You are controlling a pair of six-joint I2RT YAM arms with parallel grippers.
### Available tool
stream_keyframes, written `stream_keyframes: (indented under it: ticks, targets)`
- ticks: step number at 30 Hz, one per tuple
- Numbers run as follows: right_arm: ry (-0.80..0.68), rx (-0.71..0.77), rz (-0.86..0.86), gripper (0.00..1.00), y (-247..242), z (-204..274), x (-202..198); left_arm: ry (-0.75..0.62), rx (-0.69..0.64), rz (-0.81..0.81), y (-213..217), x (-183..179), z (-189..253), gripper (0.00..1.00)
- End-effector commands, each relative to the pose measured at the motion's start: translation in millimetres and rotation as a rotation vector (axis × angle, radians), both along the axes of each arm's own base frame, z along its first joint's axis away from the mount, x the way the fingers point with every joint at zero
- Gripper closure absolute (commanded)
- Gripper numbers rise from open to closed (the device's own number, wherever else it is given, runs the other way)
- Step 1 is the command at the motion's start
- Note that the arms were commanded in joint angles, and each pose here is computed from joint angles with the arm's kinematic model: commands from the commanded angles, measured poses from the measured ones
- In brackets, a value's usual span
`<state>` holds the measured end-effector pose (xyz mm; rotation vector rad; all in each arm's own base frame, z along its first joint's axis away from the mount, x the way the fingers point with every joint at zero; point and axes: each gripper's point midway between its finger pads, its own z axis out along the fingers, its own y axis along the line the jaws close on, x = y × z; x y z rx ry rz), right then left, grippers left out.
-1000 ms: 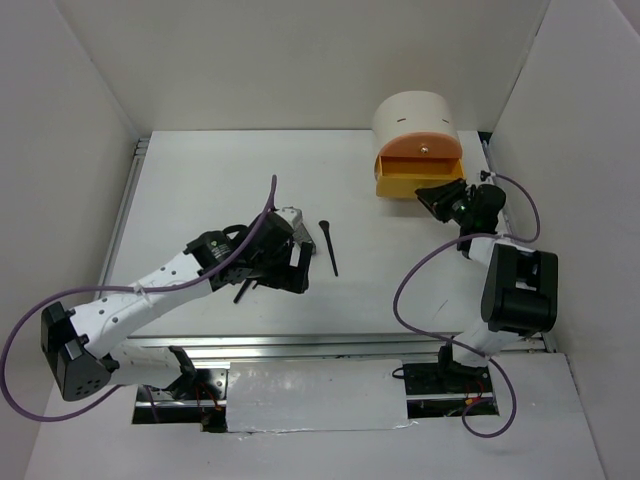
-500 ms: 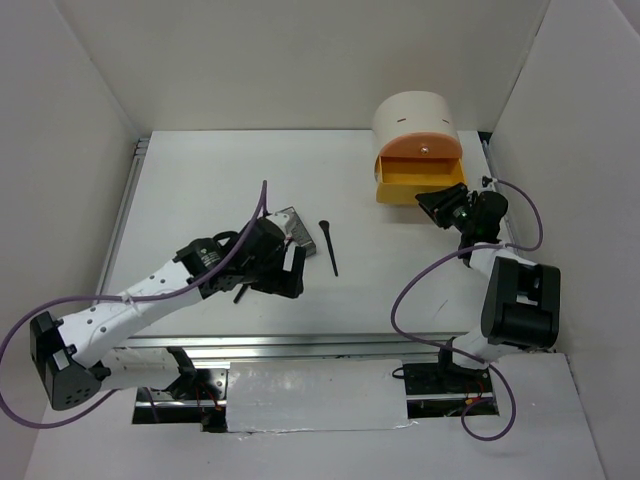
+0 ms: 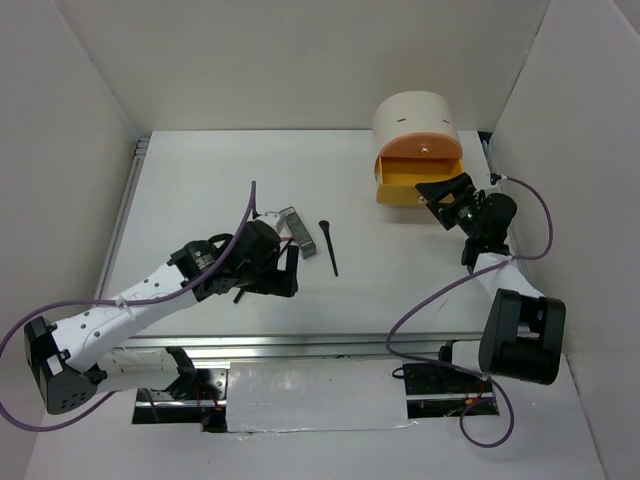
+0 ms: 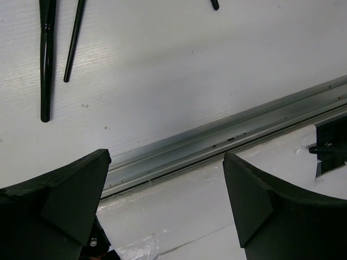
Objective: Organize the makeup
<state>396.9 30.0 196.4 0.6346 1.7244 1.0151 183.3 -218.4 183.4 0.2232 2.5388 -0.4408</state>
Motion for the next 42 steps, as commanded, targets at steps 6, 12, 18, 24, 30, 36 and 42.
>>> stream_keyframes:
  ticks: [6,12,18,24,30,36,42]
  targets:
    - [-0.035,-0.19,0.016,0.0,17,30,-25,0.018,0.024,0.132,14,1,-12,0.01]
    - [0.016,-0.388,0.173,0.0,82,34,-32,0.025,0.057,0.209,21,5,-17,0.01]
    - [0.094,-0.625,0.387,0.0,170,11,-47,0.013,0.133,0.368,47,8,-18,0.01]
    - [0.235,-0.934,0.51,0.0,233,-30,-24,0.011,0.141,0.424,54,10,-17,0.0]
    - [0.343,-1.087,0.596,0.0,269,-84,9,0.046,0.142,0.396,44,14,-23,0.01]
    - [0.369,-1.053,0.694,0.01,291,-111,12,0.065,0.127,0.405,42,12,-28,0.01]
    - [0.394,-1.014,0.741,0.04,303,-128,6,0.077,0.108,0.433,47,5,-31,0.0]
